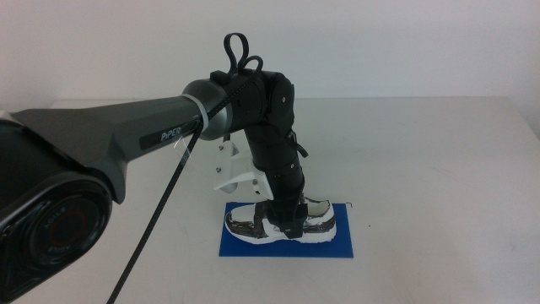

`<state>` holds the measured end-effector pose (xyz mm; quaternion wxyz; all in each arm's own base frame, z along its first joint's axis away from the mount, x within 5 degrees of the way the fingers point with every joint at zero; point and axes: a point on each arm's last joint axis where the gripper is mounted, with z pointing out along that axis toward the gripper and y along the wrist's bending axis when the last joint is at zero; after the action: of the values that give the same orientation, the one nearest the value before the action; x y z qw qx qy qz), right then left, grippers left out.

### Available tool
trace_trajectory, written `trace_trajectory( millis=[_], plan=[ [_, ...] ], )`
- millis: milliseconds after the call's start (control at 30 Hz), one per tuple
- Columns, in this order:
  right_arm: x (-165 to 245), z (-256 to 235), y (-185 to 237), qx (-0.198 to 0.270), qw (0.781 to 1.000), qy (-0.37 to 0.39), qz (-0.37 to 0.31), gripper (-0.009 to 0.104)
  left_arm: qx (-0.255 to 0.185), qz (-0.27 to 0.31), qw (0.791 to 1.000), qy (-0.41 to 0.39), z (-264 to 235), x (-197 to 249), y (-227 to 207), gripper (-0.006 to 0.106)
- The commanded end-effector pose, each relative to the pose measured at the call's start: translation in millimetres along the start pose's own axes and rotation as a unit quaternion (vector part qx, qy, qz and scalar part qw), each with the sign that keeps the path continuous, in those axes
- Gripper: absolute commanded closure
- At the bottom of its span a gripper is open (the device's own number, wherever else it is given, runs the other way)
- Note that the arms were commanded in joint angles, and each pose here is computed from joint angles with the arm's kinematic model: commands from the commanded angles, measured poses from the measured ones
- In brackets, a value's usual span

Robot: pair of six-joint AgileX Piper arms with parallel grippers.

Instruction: Use one arm to grab the shoe from the table and place it on the mat.

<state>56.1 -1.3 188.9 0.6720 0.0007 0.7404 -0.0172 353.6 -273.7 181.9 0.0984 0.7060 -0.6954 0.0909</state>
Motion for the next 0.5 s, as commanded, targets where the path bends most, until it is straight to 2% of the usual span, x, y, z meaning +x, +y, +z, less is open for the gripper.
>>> trace_trajectory(
  millis=[0,67,100,133,300,467],
  plan=[
    [-11.4,-2.7,-0.4,0.002,0.998,-0.055,-0.011,0.029,0.020,0.005,0.999,0.027,-24.0,10.8,2.9,0.088],
    [-11.4,-2.7,-0.4,0.002,0.998,-0.055,-0.011,0.029,0.019,0.007,0.999,0.027,-24.0,10.9,3.1,0.085],
    [-11.4,-2.7,-0.4,0.002,0.998,-0.055,-0.011,0.029,0.019,0.007,0.999,0.027,-24.0,10.9,3.1,0.069],
    [-11.4,-2.7,-0.4,0.002,0.998,-0.055,-0.011,0.029,0.015,0.007,1.000,0.025,-24.9,10.5,4.2,0.031],
    [-11.4,-2.7,-0.4,0.002,0.998,-0.055,-0.011,0.029,0.010,0.007,1.000,0.023,-24.9,10.0,5.1,0.018],
    [-11.4,-2.7,-0.4,0.002,0.998,-0.055,-0.011,0.029,0.009,0.009,1.000,0.023,-31.3,10.3,7.5,0.014]
  ],
)
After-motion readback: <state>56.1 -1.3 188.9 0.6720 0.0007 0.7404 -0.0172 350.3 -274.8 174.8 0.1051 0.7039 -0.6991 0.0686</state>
